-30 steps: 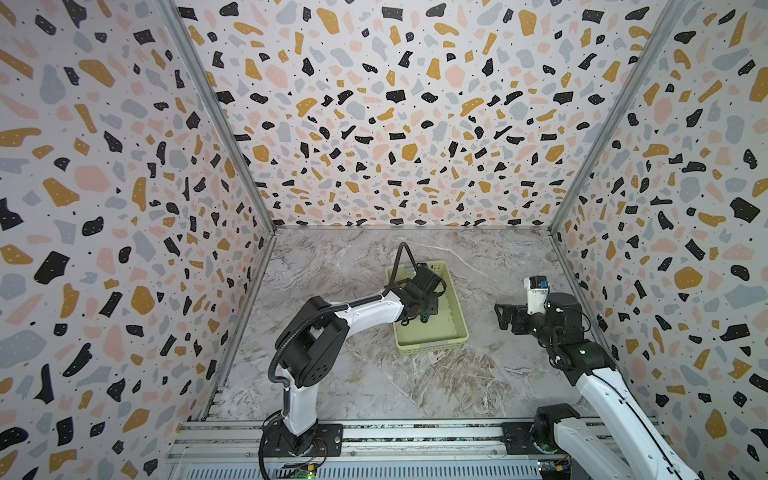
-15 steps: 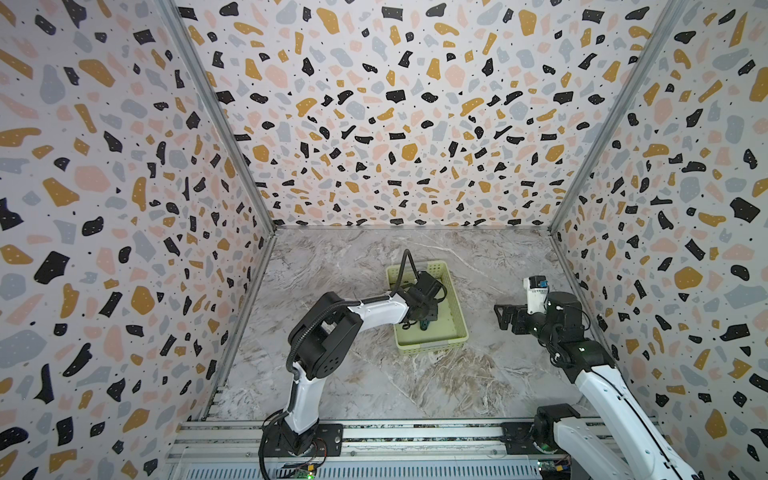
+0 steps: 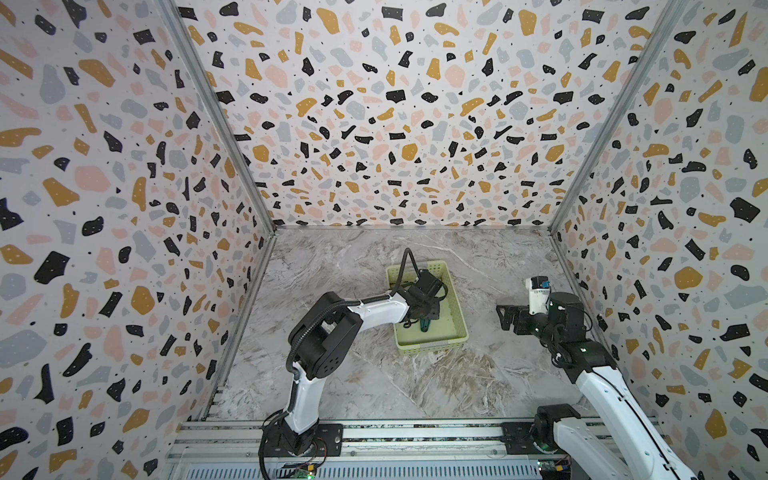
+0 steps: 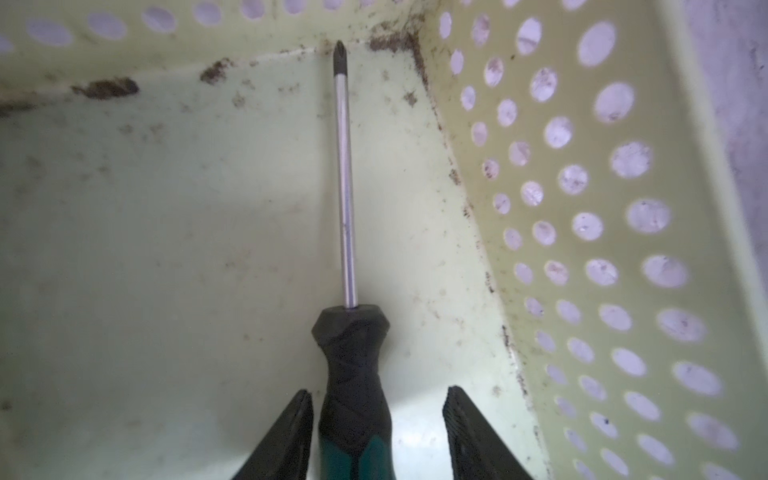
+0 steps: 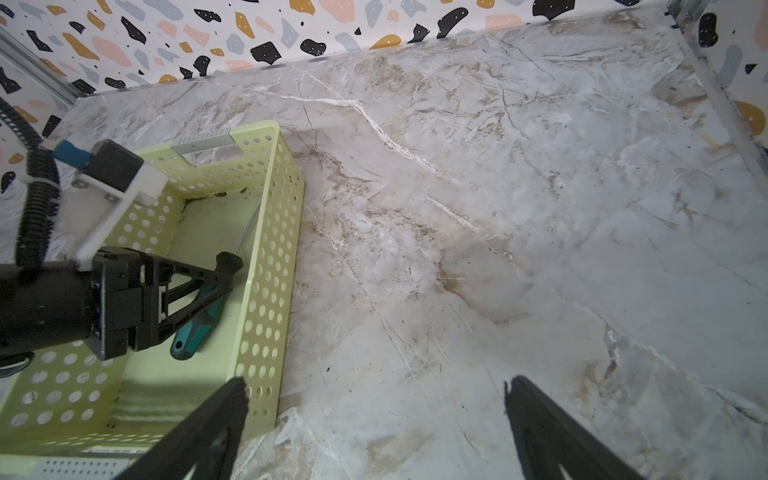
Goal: Put the screwdriver in the bin
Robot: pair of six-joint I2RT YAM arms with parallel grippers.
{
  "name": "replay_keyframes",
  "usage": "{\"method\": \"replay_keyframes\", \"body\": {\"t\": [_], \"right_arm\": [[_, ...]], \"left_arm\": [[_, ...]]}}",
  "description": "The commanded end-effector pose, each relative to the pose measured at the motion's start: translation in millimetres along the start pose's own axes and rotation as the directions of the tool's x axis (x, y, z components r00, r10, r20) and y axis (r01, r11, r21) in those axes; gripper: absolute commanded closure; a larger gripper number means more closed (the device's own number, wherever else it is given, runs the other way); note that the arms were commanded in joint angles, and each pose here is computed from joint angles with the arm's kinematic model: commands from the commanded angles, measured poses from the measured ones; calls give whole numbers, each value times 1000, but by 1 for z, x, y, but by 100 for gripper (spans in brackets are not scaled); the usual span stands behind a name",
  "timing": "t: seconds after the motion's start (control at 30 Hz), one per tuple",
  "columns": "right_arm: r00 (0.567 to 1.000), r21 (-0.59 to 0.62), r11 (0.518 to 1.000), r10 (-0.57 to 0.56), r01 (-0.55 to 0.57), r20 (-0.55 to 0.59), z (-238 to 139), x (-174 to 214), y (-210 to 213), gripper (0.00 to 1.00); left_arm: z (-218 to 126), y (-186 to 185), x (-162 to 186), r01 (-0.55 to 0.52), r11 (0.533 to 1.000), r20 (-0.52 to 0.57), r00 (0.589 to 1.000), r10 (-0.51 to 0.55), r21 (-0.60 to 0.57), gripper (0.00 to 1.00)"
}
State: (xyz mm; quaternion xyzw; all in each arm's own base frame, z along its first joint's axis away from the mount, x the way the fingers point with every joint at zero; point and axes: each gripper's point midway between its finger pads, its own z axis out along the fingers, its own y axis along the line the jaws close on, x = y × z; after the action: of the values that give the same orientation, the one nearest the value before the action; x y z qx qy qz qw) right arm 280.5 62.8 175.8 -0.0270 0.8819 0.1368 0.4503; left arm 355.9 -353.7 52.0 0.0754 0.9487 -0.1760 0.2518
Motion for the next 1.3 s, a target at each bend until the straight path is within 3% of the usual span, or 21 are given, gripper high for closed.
{"method": "replay_keyframes", "body": {"t": [0.0, 0.23, 0.4, 0.63, 0.73, 0.9, 0.97, 1.1, 1.27], "right_arm": [[999, -3, 1000, -12, 12, 31, -9, -13, 3, 1], [1000, -6, 1000, -11, 11, 29, -9, -12, 3, 1], [999, -6, 1000, -16, 17, 45, -12, -16, 4, 1], [995, 91, 996, -9, 0, 95, -19, -27, -12, 1], [992, 103, 995, -14, 1, 128, -24, -36, -12, 1], [983, 156, 988, -8, -21, 184, -33, -52, -20, 1], [974, 185, 982, -12, -31, 225, -37, -60, -24, 1], [951, 240, 965, 23, -100, 307, -44, -72, -37, 1], [944, 258, 953, 69, -158, 322, -34, -72, -45, 1]], "left_arm": [[-31, -28, -34, -21, 997, 79, 997, 15, 75, 40], [-87, -40, -77, -104, 993, 211, 973, 88, 64, 26], [-143, -24, -103, -173, 984, 380, 909, 173, -33, 0], [-203, 21, -104, -179, 968, 524, 815, 246, -176, 0], [-203, 53, -91, -119, 972, 531, 821, 210, -202, 0], [-199, 107, -81, -6, 997, 544, 838, 47, -78, 0], [-209, 126, -80, 22, 996, 573, 819, 30, -84, 1], [-235, 154, -77, 43, 978, 633, 767, 99, -206, 1], [-259, 187, -73, 114, 953, 699, 705, 120, -279, 1]]}}
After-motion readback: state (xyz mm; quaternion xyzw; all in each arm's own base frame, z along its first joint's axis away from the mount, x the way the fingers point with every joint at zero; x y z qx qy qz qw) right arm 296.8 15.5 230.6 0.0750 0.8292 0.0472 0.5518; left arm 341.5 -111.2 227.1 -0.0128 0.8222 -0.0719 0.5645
